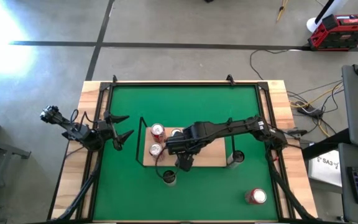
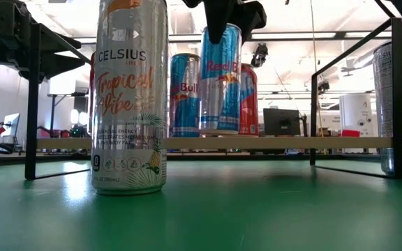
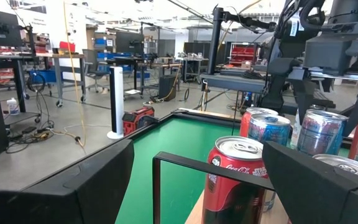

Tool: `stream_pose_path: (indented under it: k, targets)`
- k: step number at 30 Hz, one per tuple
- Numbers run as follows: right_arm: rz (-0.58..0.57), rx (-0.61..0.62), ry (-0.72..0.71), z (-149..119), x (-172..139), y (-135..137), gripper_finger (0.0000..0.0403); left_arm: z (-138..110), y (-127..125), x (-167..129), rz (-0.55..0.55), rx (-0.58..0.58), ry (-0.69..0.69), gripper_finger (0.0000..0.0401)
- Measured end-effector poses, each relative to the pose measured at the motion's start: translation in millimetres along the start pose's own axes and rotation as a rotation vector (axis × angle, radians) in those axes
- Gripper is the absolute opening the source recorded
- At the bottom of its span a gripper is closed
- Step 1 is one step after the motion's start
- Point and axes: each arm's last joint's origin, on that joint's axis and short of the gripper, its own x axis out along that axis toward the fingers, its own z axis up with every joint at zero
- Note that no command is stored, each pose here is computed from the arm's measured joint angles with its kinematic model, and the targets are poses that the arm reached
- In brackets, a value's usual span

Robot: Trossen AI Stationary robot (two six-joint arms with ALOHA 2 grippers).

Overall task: Place canned beverage on shelf
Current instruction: Put the blue soda can on the shelf

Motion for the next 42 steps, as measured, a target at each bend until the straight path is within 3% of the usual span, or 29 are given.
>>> stream_pose_path:
  k: [7,21,28,35,42]
  targets:
    - [-0.025,0.027,-0.026,1,1,0,0.026,0,0,0,0.0,-0.001,0.0,0.034]
    - [-0.047,0.054,-0.012,0,5,1,0.0319,0,0,0,0.0,0.0,0.0,0.034]
    - [-0.092,0.123,-0.064,-15,-2,14,0.0326,0,0,0,0.0,0.0,0.0,0.034]
    - [-0.163,0.234,-0.225,-45,-14,41,0.0326,0,0,0,0.0,0.0,0.0,0.034]
    - [-0.292,0.324,-0.511,-75,-11,66,0.0325,0,0,0,0.0,0.0,0.0,0.034]
